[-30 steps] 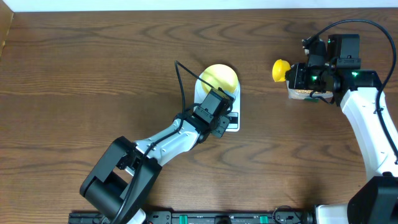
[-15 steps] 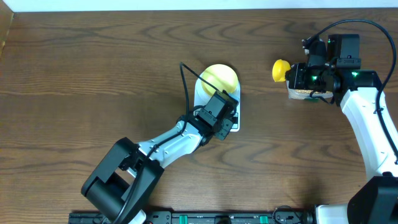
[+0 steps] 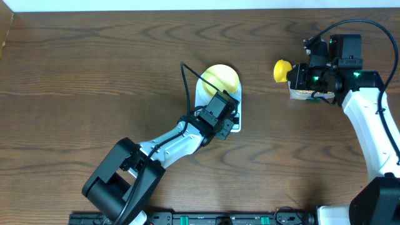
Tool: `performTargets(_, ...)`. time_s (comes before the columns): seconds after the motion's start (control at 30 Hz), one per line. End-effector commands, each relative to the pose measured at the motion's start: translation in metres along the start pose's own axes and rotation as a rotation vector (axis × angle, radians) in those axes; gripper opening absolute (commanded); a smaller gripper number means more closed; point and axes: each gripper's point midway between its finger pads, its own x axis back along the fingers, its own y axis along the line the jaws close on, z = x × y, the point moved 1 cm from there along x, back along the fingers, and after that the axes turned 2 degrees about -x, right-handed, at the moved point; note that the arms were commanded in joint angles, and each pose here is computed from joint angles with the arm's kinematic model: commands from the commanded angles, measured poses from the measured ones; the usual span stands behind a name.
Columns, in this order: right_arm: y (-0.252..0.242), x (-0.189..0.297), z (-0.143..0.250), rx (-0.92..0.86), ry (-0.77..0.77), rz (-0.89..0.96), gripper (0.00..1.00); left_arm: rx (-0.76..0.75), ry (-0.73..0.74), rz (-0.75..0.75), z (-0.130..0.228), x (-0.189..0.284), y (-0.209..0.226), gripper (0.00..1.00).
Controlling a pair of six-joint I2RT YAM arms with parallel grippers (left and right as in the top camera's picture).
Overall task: Scoop item into bowl and weigh 50g on scale
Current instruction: 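Press the TARE button on the scale with the left gripper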
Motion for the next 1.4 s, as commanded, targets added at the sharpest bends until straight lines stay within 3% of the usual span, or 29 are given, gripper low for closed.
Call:
performTargets(0.0,0.002,0.007,-0.009,0.018,-0.027,-0.007,0.01,-0.006,0.019,-0.018,0.008,-0.006,0.004,0.08)
performTargets(1.37,0.002,0.007,-0.008,0.016,-0.021,-0.009,0.01,-0.041,0.078,-0.059,0.026,-0.014,0.007,0.08)
